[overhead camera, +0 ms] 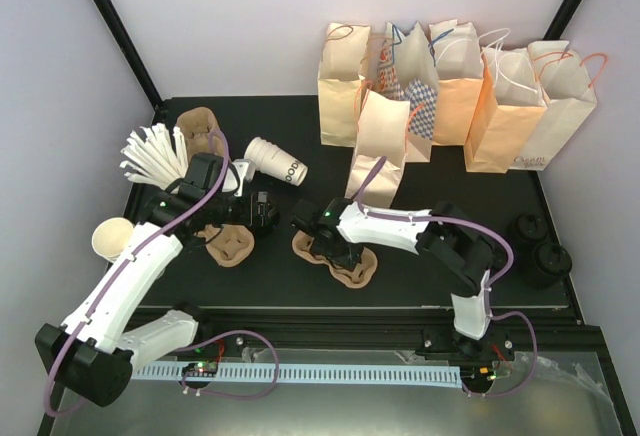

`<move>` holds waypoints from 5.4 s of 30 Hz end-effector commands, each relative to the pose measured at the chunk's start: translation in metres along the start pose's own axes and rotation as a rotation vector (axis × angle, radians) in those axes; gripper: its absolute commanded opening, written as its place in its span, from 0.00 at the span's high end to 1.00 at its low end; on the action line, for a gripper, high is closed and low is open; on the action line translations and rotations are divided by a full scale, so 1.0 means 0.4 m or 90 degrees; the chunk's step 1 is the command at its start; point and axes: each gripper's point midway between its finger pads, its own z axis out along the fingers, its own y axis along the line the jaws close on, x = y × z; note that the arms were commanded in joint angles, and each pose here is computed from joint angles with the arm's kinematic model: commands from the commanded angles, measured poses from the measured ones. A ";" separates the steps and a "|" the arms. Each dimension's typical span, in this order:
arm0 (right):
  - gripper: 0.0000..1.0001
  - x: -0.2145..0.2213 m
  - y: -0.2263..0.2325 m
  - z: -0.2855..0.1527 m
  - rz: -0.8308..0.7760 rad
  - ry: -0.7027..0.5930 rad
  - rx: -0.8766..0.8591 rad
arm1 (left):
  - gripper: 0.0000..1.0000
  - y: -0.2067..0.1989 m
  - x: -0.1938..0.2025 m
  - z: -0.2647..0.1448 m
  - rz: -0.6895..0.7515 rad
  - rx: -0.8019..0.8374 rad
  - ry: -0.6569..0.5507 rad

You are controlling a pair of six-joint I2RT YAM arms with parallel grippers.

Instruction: Pack the takeout coffee

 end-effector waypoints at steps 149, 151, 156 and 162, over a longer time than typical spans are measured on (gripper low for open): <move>0.00 0.070 0.250 -0.154 -0.801 -0.151 -0.096 | 0.08 0.039 -0.260 -0.308 -0.127 -0.087 -0.293; 0.01 0.074 0.244 -0.115 -0.808 -0.140 -0.077 | 0.08 0.037 -0.261 -0.311 -0.126 -0.088 -0.293; 0.07 0.086 0.248 -0.062 -0.808 -0.120 -0.075 | 0.08 0.036 -0.259 -0.319 -0.126 -0.088 -0.293; 0.15 0.096 0.234 -0.004 -0.822 -0.091 -0.050 | 0.08 0.034 -0.254 -0.320 -0.131 -0.085 -0.290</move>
